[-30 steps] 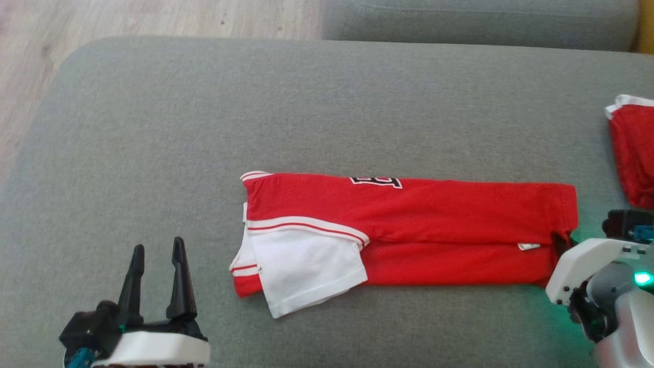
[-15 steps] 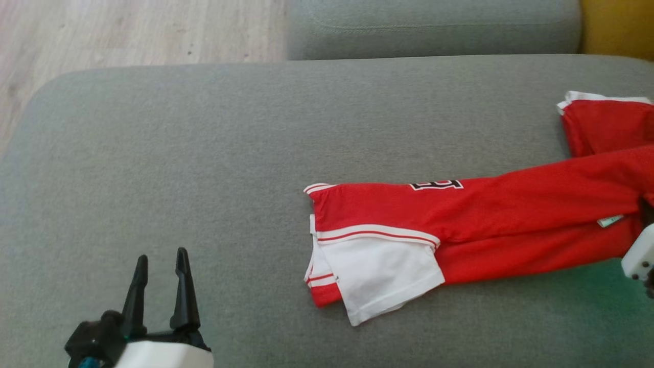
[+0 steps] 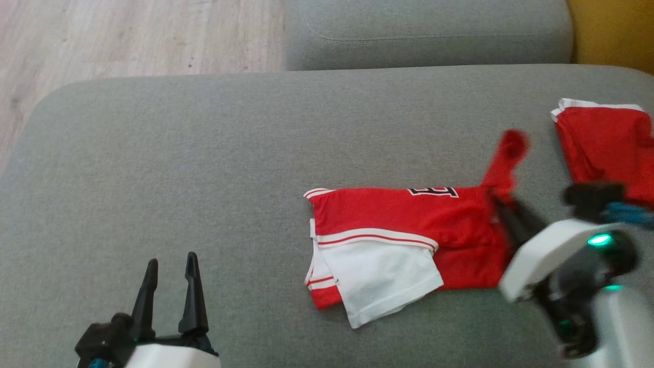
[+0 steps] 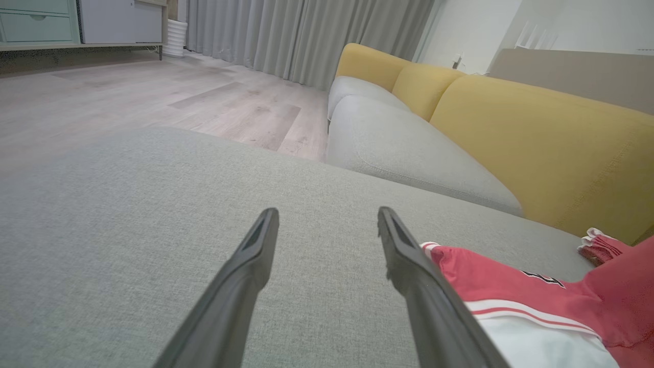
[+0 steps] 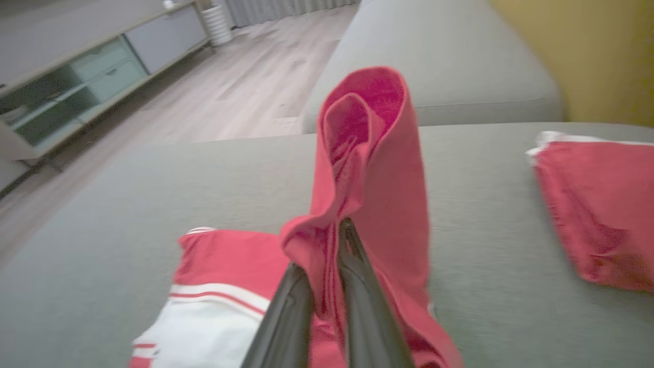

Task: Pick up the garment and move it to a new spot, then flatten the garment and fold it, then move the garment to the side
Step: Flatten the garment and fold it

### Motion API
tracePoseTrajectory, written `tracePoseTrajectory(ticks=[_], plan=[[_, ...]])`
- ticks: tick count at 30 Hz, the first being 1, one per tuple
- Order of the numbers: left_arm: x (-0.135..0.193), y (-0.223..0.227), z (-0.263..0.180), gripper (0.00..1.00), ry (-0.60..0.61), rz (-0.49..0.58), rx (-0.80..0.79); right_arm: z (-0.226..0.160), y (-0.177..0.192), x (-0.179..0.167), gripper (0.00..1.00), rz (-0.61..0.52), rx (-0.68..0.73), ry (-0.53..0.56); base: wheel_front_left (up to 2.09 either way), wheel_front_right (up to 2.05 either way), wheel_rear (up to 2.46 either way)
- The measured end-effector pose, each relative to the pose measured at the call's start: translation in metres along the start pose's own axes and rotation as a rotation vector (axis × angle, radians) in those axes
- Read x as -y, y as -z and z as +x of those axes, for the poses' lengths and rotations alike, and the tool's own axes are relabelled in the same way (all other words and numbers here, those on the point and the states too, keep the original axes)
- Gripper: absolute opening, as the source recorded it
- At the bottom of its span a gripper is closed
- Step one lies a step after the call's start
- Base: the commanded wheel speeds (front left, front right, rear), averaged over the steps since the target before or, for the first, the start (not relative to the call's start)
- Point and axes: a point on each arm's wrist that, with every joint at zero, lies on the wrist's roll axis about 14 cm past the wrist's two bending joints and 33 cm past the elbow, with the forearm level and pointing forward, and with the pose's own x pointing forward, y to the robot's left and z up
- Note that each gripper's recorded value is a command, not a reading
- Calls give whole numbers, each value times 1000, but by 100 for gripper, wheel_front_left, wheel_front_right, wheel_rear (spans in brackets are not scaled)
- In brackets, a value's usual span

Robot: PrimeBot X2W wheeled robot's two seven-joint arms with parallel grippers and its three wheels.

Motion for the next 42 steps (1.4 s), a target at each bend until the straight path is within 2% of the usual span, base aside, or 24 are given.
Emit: tracePoseTrajectory(ticks=[6,8,13,19,20,21,22,23,28,32,34,37,42], plan=[[-7,-1,-6,100,-26,-1,1,13,24,-75,0,64,-59,-207,0,0,0],[-11,-2,-9,100,-41,1,8,21,43,-95,0,80,-110,-266,0,0,0],[-18,-4,-12,100,-67,-1,10,36,70,-127,0,115,-183,-363,0,0,0],[-25,-5,-14,100,-96,-3,16,54,81,-156,0,110,-215,-450,0,0,0],[-26,-5,-14,100,-101,-5,15,56,83,-159,5,105,-220,-458,0,0,0],[-26,-5,-14,100,-101,-5,15,56,83,-159,29,105,-220,-458,0,0,0],[-27,-4,-15,100,-106,-9,15,59,86,-162,91,98,-231,-466,0,0,0],[-27,-4,-15,100,-110,-11,15,61,87,-165,100,98,-234,-475,0,0,0],[-26,-6,-12,100,-108,-19,26,67,75,-181,100,114,-188,-522,0,0,0],[-24,-3,-11,100,-103,-21,18,76,45,-172,100,133,-74,-495,0,0,0],[-19,-2,-9,100,-86,-25,17,81,27,-156,100,131,6,-445,0,0,0],[-11,0,-6,100,-60,-22,14,88,0,-121,100,58,126,-333,0,0,0],[4,1,3,100,-3,-14,11,83,-30,-70,100,-11,253,-177,0,0,0]])
